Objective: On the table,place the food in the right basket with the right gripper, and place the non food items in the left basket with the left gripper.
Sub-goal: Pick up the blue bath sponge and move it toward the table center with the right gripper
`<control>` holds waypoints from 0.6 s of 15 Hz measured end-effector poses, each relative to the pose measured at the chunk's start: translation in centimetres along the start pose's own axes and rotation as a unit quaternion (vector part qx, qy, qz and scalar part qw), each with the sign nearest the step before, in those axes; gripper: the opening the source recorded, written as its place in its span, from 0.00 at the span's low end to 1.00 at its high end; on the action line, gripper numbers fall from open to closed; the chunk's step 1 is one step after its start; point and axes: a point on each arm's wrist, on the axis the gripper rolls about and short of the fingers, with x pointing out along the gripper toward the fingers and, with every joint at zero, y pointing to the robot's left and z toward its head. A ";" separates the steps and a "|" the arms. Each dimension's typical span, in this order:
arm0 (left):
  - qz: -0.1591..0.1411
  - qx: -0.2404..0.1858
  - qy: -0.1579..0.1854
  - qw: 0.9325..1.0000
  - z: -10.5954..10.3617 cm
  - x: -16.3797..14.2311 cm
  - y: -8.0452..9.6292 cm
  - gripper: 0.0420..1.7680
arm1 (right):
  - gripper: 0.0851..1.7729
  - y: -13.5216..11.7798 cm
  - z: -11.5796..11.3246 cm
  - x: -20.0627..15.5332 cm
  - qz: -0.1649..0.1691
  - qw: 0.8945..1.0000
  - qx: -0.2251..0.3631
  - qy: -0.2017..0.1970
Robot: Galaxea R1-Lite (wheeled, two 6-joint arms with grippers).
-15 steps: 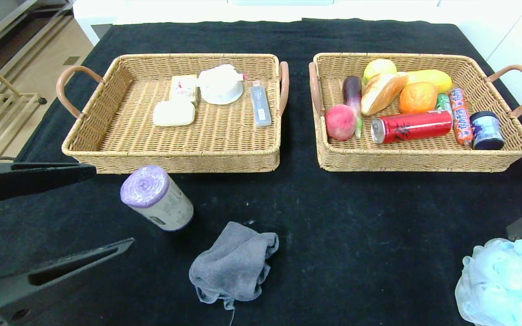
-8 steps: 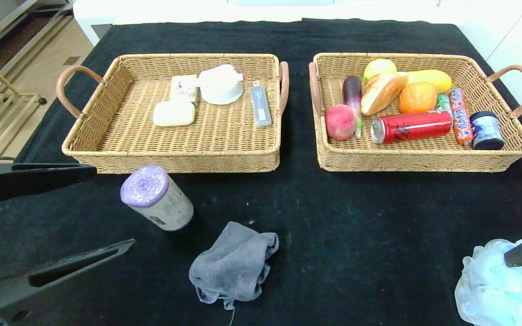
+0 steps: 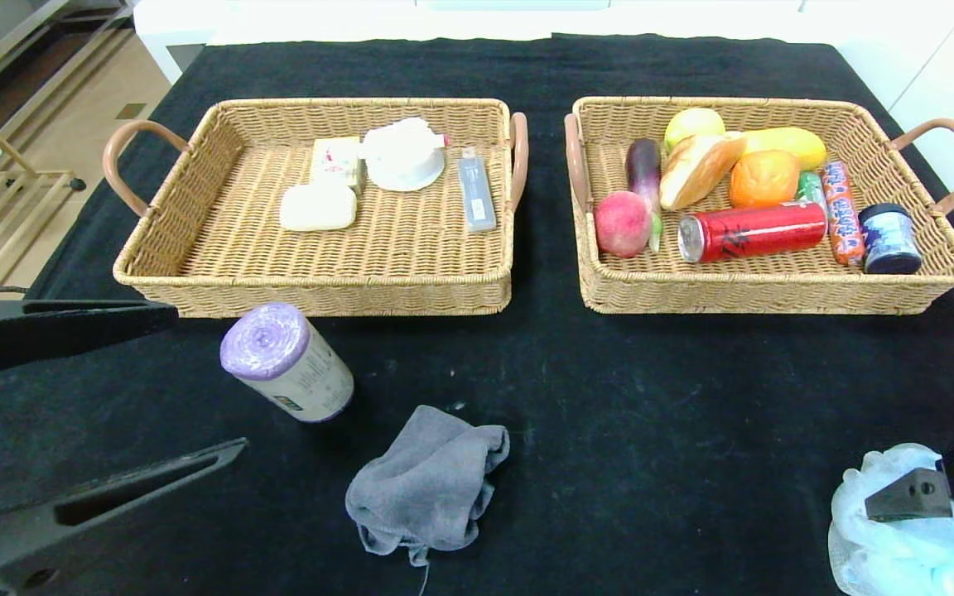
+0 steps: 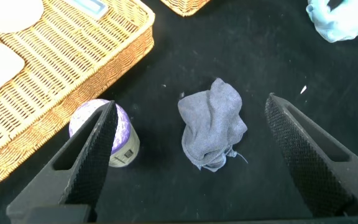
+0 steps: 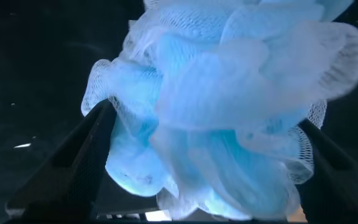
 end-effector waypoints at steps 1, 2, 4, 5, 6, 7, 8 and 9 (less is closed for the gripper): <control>0.000 0.000 0.000 1.000 0.0 0.0 0.0 0.97 | 0.96 -0.1 -0.1 0.6 -0.003 1.000 0.002 0.005; 0.000 0.000 0.001 1.000 0.0 0.0 0.0 0.97 | 0.96 -0.1 -0.1 1.0 -0.003 1.000 0.003 0.007; 0.000 0.000 0.001 1.000 0.0 0.0 0.0 0.97 | 0.96 -0.2 -0.1 1.6 0.005 1.000 0.007 0.017; 0.000 0.000 0.001 1.000 -0.1 0.0 0.0 0.97 | 0.96 -0.3 -0.1 1.7 0.005 1.000 0.009 0.019; 0.000 0.000 0.001 1.000 -0.1 0.0 0.0 0.97 | 0.96 -0.3 -0.1 1.8 0.004 1.000 0.010 0.021; 0.000 0.000 0.001 1.000 -0.1 0.1 0.0 0.97 | 0.96 -0.3 -0.1 1.9 0.003 1.000 0.011 0.021; 0.000 -0.001 0.002 1.000 -0.1 0.1 0.0 0.97 | 0.96 -0.3 -0.1 1.9 0.003 1.000 0.011 0.021; 0.000 0.000 0.002 1.000 -0.1 0.1 0.0 0.97 | 0.96 -0.3 -0.1 1.9 0.003 1.000 0.011 0.022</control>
